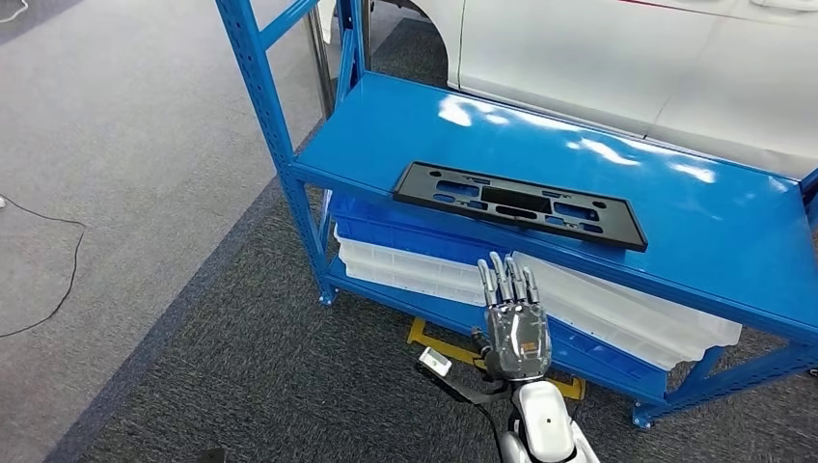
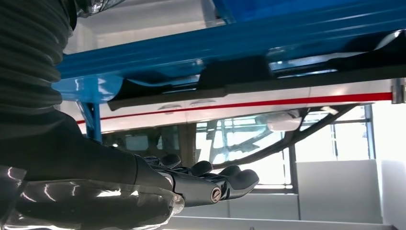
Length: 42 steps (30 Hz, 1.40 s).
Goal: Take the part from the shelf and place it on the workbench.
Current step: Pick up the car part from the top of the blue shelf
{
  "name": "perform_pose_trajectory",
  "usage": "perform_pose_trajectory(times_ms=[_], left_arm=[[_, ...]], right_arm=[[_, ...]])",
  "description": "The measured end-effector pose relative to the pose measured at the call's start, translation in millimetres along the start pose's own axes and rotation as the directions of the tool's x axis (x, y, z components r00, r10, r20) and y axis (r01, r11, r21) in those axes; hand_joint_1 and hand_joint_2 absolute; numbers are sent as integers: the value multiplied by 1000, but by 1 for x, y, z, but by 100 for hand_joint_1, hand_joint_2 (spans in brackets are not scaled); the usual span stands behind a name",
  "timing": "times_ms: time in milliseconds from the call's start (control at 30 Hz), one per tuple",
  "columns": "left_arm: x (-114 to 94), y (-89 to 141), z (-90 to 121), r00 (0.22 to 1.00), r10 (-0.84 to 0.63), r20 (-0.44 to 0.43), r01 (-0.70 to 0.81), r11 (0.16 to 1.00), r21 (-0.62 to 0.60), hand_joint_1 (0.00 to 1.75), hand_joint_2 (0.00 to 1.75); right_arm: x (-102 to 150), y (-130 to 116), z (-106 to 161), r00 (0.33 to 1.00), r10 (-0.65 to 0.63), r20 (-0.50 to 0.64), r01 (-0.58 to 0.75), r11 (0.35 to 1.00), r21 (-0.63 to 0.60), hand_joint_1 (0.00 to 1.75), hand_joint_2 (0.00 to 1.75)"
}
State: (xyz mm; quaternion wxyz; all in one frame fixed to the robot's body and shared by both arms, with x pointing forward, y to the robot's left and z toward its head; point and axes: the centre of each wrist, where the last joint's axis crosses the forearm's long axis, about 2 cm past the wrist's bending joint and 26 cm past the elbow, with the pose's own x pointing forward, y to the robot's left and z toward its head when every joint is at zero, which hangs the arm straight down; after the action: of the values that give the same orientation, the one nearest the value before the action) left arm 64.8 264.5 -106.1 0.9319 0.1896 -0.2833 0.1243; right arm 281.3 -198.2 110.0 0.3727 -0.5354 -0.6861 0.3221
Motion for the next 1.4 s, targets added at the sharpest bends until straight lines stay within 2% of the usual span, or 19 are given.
perform_pose_trajectory(times_ms=[200,333,667,1100,1400], left_arm=[[-1,0,0,999,36,-11,-36,999,-22,0,0],[-2,2,0,998,54,-24,-54,998,-30,0,0],[-3,7,-3,998,43,-42,-44,999,-31,0,0],[-2,9,-4,998,39,-54,-40,999,-24,0,0],[1,13,-7,998,9,-67,-10,1000,-24,0,0]], right_arm=[[-49,3,0,996,-8,-94,9,1000,7,0,175],[-57,6,4,992,-38,-118,39,999,12,0,175],[-33,10,-2,987,-95,-131,96,995,2,0,175],[-19,9,-13,983,-143,-113,142,990,-16,0,175],[1,6,-42,987,-143,-72,141,989,-40,0,175]])
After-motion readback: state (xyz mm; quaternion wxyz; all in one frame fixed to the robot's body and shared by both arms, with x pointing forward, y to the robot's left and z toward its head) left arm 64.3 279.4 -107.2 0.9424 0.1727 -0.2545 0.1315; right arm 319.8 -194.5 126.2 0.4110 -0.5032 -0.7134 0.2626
